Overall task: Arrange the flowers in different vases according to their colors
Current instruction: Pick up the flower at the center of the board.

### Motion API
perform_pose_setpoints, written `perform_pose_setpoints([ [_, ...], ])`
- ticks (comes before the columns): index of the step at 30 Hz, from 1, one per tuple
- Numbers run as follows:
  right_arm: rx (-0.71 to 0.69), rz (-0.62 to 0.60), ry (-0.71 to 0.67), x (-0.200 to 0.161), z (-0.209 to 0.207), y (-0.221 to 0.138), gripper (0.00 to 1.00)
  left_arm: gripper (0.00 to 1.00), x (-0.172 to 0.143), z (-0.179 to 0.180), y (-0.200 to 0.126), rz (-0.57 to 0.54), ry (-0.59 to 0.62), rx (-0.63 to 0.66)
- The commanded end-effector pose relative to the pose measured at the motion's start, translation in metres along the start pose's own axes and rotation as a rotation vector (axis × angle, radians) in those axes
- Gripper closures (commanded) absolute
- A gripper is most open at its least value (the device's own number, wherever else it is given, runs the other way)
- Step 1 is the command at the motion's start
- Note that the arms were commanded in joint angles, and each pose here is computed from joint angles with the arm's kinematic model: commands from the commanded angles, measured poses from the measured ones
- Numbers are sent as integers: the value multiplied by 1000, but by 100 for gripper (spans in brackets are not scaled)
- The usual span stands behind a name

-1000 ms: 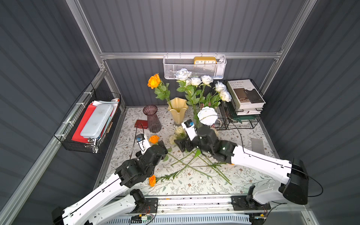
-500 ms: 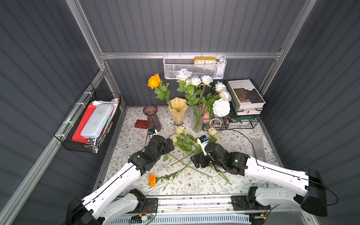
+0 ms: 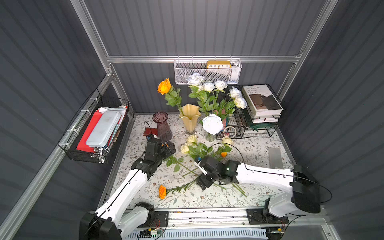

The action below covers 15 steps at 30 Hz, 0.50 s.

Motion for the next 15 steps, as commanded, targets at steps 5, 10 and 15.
perform_pose_setpoints([
  [5,-16,-12,-157,44,20,41,9,1,28,30,-11,-60,-6,9],
  [10,-36,-20,-152,62,9,68,13,1,28,33,-9,-61,-8,8],
  [15,-33,-23,-154,75,0,83,14,1,29,33,-10,-71,-4,8],
])
Point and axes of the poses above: each gripper's point midway between its finger pads, its own y axis out along the fingers, its own z axis along the line the jaws close on, x = y × z, the point moved 3 cm from there along -y, back along the fingers, and after that the axes turned 14 degrees about y, right-handed, at the moved point
